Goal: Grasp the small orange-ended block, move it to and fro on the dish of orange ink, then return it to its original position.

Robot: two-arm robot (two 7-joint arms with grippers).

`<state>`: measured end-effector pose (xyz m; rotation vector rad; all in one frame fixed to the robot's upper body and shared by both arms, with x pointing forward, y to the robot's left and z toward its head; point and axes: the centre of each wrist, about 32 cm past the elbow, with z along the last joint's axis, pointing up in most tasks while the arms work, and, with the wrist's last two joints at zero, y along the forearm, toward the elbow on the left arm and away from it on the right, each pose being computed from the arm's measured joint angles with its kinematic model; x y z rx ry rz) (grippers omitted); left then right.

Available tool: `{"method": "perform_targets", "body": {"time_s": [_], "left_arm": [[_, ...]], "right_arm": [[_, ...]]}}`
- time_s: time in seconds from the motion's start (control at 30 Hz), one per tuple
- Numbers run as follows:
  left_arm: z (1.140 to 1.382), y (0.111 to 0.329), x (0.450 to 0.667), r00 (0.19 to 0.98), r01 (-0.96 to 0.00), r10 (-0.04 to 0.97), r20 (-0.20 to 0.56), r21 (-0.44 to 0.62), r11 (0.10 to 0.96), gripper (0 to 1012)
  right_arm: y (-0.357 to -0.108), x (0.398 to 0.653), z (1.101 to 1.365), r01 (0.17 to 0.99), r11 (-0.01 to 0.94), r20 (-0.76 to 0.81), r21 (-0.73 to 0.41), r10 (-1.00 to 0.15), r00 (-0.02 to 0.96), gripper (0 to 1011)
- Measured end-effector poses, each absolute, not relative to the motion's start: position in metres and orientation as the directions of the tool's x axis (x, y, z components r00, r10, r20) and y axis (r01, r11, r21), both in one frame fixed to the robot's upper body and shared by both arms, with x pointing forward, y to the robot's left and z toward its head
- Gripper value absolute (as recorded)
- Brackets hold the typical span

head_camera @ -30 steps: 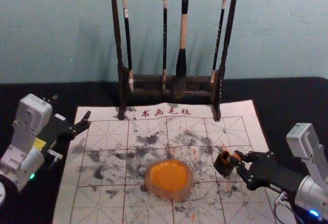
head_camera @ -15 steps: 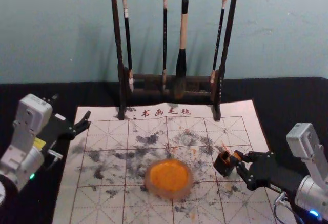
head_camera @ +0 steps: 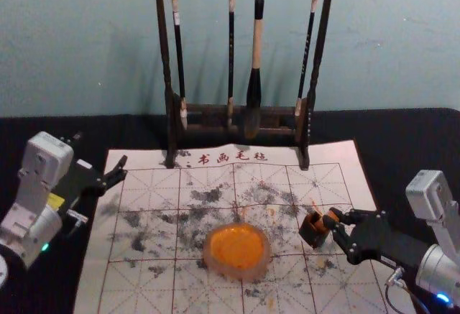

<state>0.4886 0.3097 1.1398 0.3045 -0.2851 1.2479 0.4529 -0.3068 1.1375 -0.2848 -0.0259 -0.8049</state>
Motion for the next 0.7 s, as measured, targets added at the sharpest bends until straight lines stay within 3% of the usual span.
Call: {"method": "perform_targets", "body": {"time_s": [0.7], "left_arm": [[1.14,0.31,0.489,0.292,-0.955,0.88,0.374,0.07,0.287,1001]], "right_arm": [[-0.306,0.459,1.167,0.721,0.68,0.165,-0.135,-0.702,0.693,91]]}}
